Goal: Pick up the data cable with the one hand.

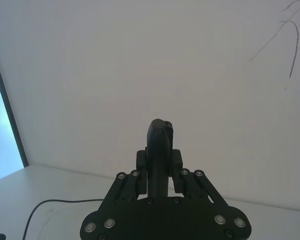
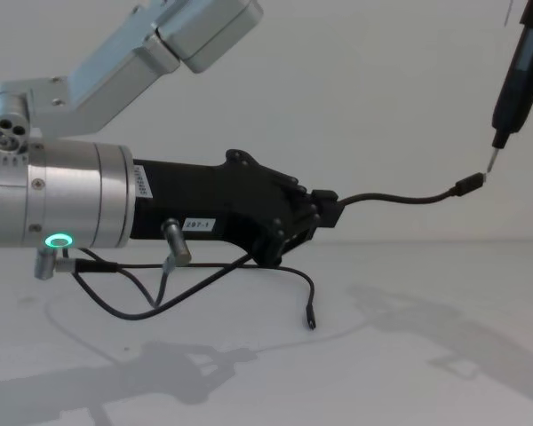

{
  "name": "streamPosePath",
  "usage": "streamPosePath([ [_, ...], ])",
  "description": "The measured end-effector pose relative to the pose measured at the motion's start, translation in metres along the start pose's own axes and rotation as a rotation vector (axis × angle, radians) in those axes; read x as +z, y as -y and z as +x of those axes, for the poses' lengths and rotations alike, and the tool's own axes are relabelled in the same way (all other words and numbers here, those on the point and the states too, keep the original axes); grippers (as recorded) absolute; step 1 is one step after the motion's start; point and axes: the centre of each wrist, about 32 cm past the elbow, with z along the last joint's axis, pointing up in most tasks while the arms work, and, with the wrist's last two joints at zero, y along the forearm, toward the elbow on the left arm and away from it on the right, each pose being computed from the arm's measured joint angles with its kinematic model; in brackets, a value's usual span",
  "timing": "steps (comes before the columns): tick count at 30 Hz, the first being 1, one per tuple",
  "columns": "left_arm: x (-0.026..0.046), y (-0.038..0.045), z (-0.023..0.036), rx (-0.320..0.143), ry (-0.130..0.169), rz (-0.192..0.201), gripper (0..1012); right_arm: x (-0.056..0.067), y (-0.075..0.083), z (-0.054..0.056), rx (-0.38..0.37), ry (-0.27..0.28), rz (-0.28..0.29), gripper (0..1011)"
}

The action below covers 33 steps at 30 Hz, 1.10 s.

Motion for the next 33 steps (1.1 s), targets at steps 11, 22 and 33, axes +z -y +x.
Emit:
streamPosePath([
  [11, 0.0000, 0.0000, 0.0000, 0.000, 0.000, 0.000, 40, 0.0000, -0.0008, 0.0007, -0.007, -0.028, -0.001, 279],
  [22, -0.0001, 0.0000, 0.0000, 0.000, 0.000, 0.000, 40, 0.0001, -0.0016, 0.0010, -0.012, -0.039, -0.009, 279],
  [33, -0.0001, 0.0000, 0.0000, 0.000, 0.000, 0.000, 40, 0.0010, -0.0024, 0.0017, -0.017, -0.047, -0.015, 279],
])
